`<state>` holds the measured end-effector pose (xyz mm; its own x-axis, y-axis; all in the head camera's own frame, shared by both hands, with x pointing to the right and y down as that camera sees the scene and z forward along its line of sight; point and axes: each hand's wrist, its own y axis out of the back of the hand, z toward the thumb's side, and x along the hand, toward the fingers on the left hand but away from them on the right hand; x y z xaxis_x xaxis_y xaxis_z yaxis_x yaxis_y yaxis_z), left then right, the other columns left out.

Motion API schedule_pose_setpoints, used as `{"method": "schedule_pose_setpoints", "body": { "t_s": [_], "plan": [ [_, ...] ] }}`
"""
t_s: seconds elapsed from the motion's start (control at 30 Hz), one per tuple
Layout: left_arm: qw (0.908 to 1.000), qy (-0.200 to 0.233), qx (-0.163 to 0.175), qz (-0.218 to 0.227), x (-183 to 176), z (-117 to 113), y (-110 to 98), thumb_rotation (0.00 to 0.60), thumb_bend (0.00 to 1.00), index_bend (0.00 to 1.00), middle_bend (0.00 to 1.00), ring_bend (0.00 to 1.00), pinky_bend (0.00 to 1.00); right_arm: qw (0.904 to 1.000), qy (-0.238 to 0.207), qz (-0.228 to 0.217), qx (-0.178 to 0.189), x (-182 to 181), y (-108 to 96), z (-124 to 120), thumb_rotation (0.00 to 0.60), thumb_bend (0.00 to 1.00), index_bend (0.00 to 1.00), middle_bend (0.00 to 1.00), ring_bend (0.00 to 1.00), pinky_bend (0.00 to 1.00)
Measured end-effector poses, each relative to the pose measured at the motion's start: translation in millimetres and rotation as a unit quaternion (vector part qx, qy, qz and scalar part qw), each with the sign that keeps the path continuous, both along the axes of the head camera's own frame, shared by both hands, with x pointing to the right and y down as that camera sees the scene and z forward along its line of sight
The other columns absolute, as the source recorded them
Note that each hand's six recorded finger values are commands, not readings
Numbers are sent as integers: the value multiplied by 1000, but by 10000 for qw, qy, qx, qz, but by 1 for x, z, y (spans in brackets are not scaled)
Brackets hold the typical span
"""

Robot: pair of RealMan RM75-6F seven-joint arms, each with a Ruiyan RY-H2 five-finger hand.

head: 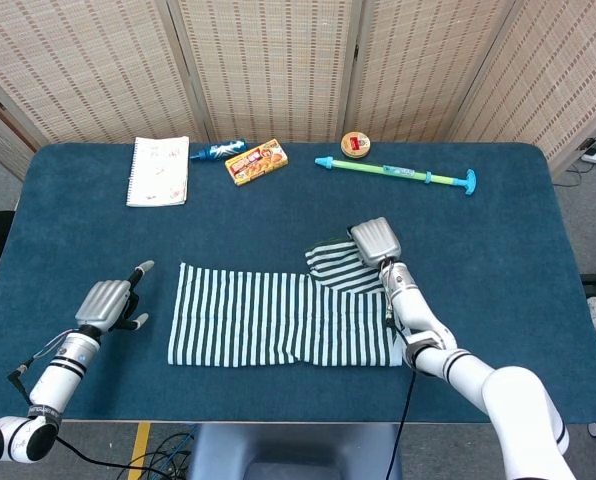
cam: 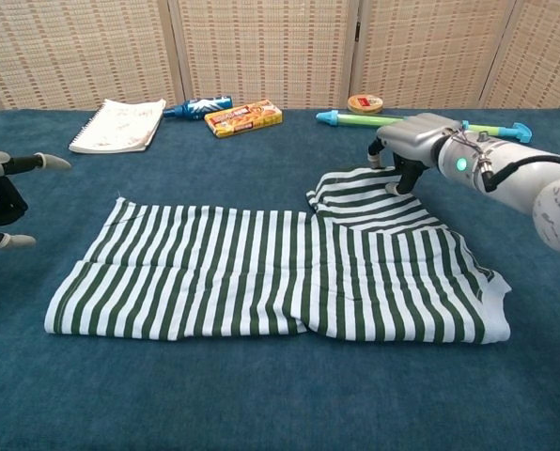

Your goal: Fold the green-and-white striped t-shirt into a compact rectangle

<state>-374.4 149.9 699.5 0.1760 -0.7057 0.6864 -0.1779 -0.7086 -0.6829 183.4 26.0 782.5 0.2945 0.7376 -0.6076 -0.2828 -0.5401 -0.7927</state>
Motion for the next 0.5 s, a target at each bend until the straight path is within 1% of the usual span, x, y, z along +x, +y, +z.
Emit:
{"method": "schedule_pose_setpoints", "body": {
  "t_s": [0.13,0.27,0.5],
  "plan": [
    [10000,21,6,19,2,-1,0,600,331,0,867,782,912,9996,-133,-149,195,1,7,-10,600,398,416,996,1000,1000],
    [10000,37,0,27,2,-1,0,600,331,0,866,782,912,9984,-131,-389,385,5,19,-19,600,399,416,996,1000,1000],
    [10000,33,-31,36,1,-1,2,600,332,0,867,782,912,9936,-44,-959,591,18,50,-31,600,399,416,996,1000,1000]
  ]
}}
